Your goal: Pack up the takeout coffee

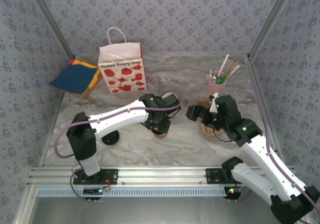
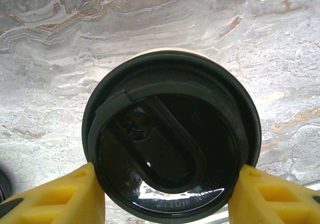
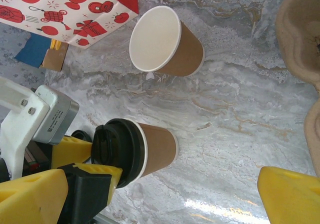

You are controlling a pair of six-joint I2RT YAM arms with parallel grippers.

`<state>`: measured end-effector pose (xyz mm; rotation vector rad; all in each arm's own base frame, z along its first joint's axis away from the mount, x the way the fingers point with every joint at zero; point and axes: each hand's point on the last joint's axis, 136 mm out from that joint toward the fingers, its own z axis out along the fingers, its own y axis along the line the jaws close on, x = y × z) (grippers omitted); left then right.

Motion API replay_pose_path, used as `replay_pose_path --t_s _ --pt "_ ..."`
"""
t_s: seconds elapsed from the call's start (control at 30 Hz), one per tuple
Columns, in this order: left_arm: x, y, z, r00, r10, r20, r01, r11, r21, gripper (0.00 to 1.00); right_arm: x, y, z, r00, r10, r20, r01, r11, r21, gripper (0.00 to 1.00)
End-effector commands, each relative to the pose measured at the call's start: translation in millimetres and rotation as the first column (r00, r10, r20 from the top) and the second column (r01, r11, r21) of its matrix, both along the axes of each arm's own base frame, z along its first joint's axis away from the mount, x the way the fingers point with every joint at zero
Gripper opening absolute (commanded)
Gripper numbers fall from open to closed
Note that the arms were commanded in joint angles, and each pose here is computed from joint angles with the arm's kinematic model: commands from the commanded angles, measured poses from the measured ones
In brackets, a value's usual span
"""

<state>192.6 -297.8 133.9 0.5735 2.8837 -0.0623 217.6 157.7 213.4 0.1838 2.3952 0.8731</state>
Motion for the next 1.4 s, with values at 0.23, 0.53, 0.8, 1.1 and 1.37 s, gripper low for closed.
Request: replay_pose_path --t_s 0.23,0.53,0.8,1.1,1.37 --pt "-4.0 -0.5 -1.4 0.999 -0.028 -0.019 0.029 0.999 0.035 0.56 0.2 -1.3 -4.0 1.000 -0.015 -0.006 0.015 1.000 -0.002 1.00" --pt "-1.1 -1.9 7.3 1.000 -0.025 0.001 0.025 0.999 0.026 0.57 1.2 -0.6 -4.1 1.000 -0.015 -0.007 0.015 1.000 0.001 1.00" --pt "7.7 -4.7 31.6 0.999 -0.012 0.041 0.012 1.000 -0.011 0.60 2.0 1.7 -4.5 1.000 -0.006 -0.011 0.006 1.000 0.002 1.00" --pt "15.9 9.6 29.8 0.997 0.074 0.012 -0.074 0.995 -0.062 0.77 2.6 3.0 -4.7 1.000 -0.002 -0.014 0.002 1.000 -0.001 1.00" --pt "16.6 8.0 14.2 0.996 0.085 -0.005 -0.086 0.995 -0.043 0.82 2.9 3.5 -3.8 1.000 0.001 -0.012 -0.001 1.000 -0.002 1.00"
